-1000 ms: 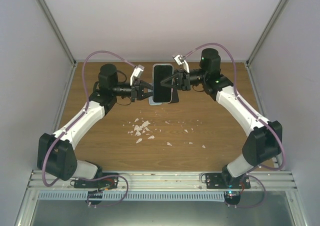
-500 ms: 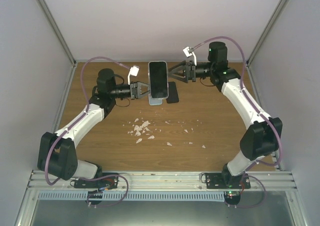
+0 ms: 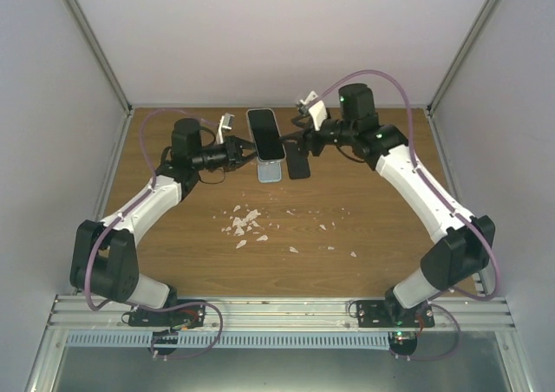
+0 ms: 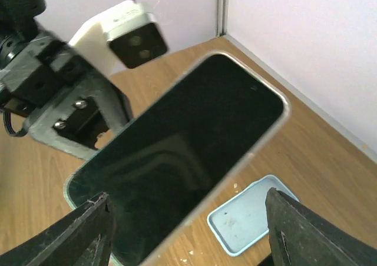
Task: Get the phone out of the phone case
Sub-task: Remove the phone case from the phone.
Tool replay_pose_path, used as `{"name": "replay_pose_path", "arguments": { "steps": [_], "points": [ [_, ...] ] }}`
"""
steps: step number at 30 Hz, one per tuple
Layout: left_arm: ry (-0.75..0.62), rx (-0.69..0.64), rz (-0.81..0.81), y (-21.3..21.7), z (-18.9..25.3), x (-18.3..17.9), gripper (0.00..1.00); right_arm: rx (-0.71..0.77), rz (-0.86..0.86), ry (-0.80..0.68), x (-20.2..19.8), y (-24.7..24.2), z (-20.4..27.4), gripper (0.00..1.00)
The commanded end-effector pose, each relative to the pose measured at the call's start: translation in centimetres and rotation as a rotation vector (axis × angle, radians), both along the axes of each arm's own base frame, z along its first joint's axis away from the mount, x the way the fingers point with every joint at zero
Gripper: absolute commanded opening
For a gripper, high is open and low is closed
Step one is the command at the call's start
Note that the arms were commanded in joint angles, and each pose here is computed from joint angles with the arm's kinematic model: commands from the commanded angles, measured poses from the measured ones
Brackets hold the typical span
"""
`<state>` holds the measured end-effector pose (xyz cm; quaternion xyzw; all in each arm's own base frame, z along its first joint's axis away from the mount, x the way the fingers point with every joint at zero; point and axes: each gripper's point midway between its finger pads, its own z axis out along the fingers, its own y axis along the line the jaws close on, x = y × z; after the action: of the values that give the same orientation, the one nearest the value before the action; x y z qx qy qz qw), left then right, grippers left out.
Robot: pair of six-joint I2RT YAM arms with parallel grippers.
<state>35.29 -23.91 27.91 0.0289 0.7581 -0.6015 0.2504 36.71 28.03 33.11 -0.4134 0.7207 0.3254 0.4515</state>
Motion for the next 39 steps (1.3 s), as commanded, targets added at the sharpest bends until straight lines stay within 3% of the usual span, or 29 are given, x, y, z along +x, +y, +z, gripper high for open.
{"name": "replay_pose_path", "arguments": {
  "steps": [1,9,15,39],
  "points": [
    [0.046,-0.045,0.059,0.5,1.4,1.3,0.00,-0.181,-0.054,-0.186,-0.3,0.3,-0.6,0.69],
    [0.177,-0.073,0.082,0.8,-0.5,1.6,0.00,-0.301,0.017,-0.283,-2.8,3.5,-2.4,0.66],
    [0.204,-0.075,0.087,0.9,-0.9,1.8,0.00,-0.370,0.029,-0.350,-4.0,5.4,-3.6,0.64],
    [0.237,-0.099,0.067,0.8,-1.5,1.0,0.00,-0.579,-0.155,-0.630,-0.9,5.8,-5.2,0.47]
  ]
}}
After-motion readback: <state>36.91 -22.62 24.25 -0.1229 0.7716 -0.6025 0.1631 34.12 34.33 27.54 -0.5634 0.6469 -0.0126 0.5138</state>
